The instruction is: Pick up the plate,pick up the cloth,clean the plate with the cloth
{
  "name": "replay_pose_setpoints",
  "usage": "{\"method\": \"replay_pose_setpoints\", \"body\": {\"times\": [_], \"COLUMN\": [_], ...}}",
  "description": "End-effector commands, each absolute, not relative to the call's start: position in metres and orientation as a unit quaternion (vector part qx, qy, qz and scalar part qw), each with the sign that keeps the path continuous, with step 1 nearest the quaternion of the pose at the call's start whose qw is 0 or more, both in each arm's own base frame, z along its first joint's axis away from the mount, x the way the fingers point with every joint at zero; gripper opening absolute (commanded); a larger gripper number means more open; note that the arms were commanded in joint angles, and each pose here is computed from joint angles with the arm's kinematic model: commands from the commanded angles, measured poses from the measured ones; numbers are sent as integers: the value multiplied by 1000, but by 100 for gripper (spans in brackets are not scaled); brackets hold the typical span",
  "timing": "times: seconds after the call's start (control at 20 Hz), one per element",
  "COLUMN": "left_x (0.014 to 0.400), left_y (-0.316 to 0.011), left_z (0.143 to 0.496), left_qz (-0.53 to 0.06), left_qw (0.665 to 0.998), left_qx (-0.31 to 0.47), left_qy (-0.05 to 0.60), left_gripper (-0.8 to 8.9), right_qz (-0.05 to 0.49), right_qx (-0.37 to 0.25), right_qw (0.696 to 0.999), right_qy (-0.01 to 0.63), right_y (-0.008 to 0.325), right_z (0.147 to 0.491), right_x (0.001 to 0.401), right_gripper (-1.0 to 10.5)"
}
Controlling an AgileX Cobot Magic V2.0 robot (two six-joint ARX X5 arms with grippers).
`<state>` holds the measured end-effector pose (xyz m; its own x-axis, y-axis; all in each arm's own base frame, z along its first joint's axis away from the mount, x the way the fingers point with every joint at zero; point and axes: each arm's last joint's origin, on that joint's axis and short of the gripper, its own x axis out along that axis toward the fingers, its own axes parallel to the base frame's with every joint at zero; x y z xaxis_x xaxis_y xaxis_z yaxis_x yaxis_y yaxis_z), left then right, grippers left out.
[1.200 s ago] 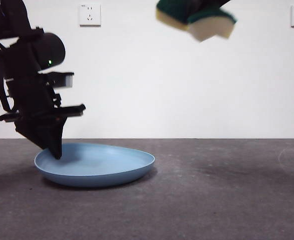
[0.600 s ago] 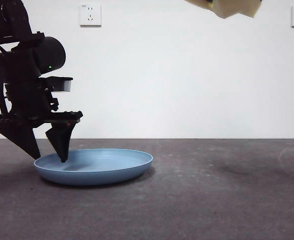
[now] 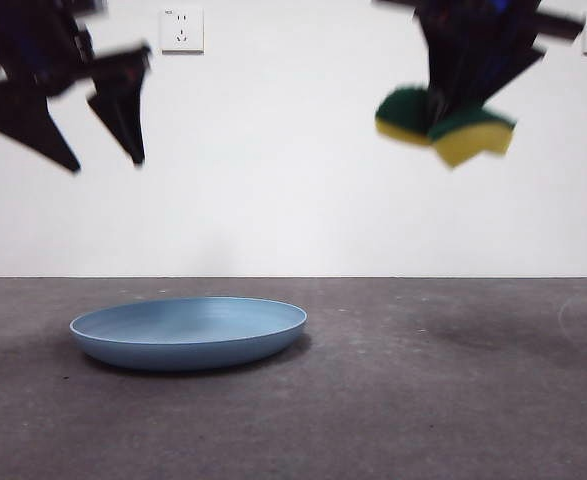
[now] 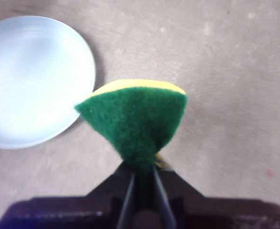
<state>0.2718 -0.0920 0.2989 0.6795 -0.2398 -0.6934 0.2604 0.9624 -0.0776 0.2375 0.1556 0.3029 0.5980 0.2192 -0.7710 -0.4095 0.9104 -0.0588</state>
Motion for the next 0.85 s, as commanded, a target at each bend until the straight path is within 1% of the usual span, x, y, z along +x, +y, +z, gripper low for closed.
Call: {"method": "replay_pose_setpoints", "body": {"times": [0.05, 0.1, 0.25, 0.5, 0.55, 0.65, 0.7, 0.85], "left_x": [248, 236, 200, 143, 135, 120, 113, 103], "left_y": [-88, -85, -75, -63, -62, -59, -57, -54], "left_z": [300, 302, 306, 320, 323, 328, 330, 331], "left_qz": [-143, -146, -153, -184, -191, -206, -210, -216], "left_qw": [922, 926, 937, 950, 951, 952, 952, 951], "left_qx": [9, 6, -11, -30, -30, -32, -35, -39], "left_qy": [360, 347, 314, 250, 242, 225, 219, 220], "left_gripper": [377, 377, 377, 377, 377, 377, 376, 376], "right_qz": [192, 193, 174, 149, 146, 163, 161, 157], "right_qx": [-90, -83, -82, -81, -81, -68, -68, -72], "right_qw": [877, 874, 866, 851, 849, 841, 838, 828], "right_qy": [431, 439, 462, 498, 502, 512, 517, 533], "right_y": [157, 157, 155, 152, 152, 154, 153, 154], "right_z": [285, 277, 253, 211, 205, 192, 187, 173], "right_x": [256, 265, 285, 313, 316, 323, 325, 328], "right_gripper": [-17, -17, -17, -17, -17, -17, -17, -17]}}
